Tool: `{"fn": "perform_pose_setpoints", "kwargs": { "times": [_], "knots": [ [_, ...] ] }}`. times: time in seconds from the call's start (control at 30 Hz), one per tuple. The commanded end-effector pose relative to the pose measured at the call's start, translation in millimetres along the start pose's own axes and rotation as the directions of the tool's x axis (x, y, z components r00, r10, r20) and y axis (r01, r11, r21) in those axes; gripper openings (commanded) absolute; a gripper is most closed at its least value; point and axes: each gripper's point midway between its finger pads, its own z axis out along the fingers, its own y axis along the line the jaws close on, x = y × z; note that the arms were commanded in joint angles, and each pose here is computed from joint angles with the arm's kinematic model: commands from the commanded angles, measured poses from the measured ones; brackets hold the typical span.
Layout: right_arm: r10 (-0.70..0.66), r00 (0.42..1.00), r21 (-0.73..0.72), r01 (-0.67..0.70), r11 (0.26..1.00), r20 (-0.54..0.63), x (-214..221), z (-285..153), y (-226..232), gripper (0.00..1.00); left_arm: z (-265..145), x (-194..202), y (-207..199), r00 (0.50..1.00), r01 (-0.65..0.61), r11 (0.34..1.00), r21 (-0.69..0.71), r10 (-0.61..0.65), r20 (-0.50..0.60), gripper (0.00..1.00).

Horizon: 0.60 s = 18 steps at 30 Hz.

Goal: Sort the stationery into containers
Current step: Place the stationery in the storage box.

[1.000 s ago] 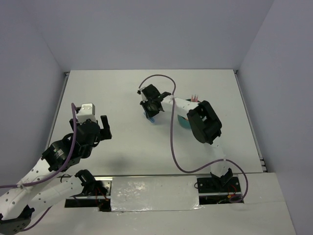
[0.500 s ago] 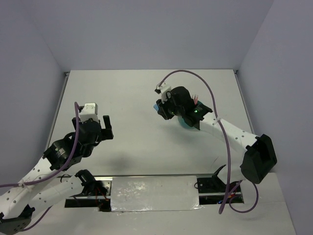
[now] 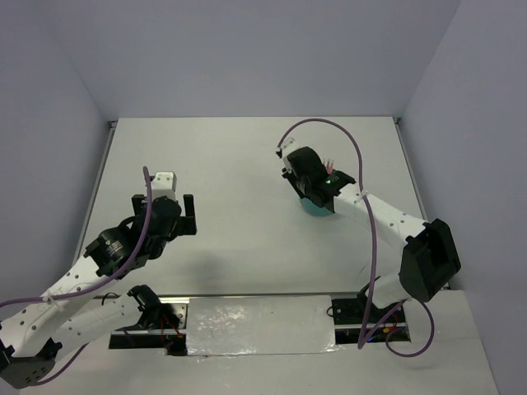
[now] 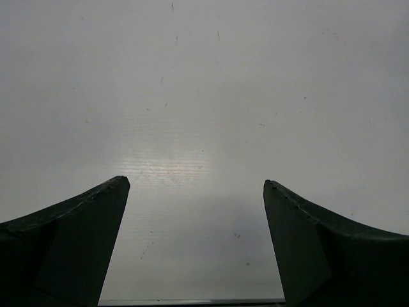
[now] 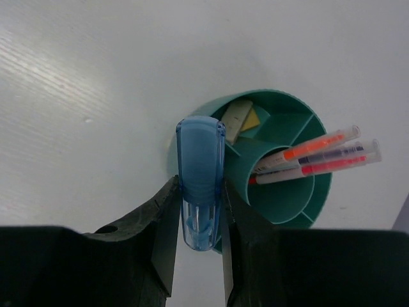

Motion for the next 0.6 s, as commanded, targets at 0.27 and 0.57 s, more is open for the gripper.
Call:
{"fn": "perform_pose_setpoints", "kwargs": {
  "times": [0.27,0.57],
  "knots": [
    [0.029,0.997,0.142,-0.018,0.990,-0.076,10.4,13.1,-40.9,0.11,-2.7,-11.9,-6.6,0.999,0.012,0.999,0.045,-0.014,0.040,0.99],
    [0.037,0.997,0.103,-0.030,0.994,-0.074,13.7,13.7,-33.4,0.34,-3.4,-12.0,-7.5,0.999,0.009,0.999,0.054,-0.011,0.041,0.99]
  ]
}}
